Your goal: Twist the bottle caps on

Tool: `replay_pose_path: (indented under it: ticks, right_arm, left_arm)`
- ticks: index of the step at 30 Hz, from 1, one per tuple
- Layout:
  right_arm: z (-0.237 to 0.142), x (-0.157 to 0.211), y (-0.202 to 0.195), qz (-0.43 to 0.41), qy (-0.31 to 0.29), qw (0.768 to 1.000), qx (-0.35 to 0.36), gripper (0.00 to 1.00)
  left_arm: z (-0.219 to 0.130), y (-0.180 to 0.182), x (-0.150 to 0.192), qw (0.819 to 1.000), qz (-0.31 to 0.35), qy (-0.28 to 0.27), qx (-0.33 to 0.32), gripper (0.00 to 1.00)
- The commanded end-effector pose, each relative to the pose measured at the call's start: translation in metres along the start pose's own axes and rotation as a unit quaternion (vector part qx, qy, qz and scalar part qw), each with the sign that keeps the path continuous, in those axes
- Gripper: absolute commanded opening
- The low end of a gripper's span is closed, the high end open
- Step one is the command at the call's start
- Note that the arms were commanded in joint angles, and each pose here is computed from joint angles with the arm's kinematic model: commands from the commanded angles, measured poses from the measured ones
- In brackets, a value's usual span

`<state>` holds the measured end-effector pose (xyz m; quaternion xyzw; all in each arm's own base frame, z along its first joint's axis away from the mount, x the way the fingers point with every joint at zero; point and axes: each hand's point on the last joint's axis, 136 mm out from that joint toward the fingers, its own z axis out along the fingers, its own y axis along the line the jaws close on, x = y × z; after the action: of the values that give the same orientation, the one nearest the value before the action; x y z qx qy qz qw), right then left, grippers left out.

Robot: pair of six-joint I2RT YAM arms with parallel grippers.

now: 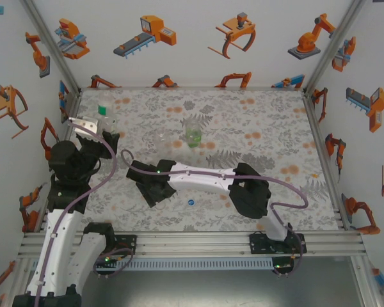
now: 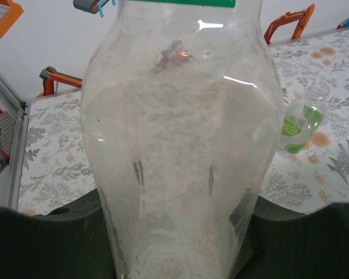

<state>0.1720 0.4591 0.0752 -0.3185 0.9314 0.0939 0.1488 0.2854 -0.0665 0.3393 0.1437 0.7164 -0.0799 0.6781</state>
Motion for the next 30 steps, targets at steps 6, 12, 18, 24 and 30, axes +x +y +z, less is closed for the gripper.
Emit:
replay_pose_path:
  ticks: [6, 12, 18, 24, 30]
  right_arm:
    - [0.009, 0.003, 0.004, -0.006, 0.014, 1.0, 0.005, 0.56]
    - [0.02, 0.005, 0.009, -0.013, 0.021, 1.0, -0.001, 0.56]
    - [0.028, 0.008, 0.011, -0.011, 0.026, 1.0, -0.014, 0.56]
    - [0.035, 0.01, 0.008, 0.001, 0.029, 0.999, -0.027, 0.55]
    - [0.038, 0.011, 0.003, 0.006, 0.03, 0.999, -0.019, 0.55]
  left_arm:
    - [-0.001, -0.002, -0.01, 1.0, -0.007, -0.024, 0.008, 0.0]
    - [-0.001, -0.003, -0.01, 1.0, -0.005, -0.028, 0.01, 0.0]
    - [0.0, -0.003, -0.009, 1.0, -0.005, -0.027, 0.013, 0.0]
    - [0.002, -0.005, -0.007, 0.999, -0.005, -0.026, 0.018, 0.0]
    - [0.001, -0.005, -0.008, 0.999, -0.004, -0.026, 0.018, 0.0]
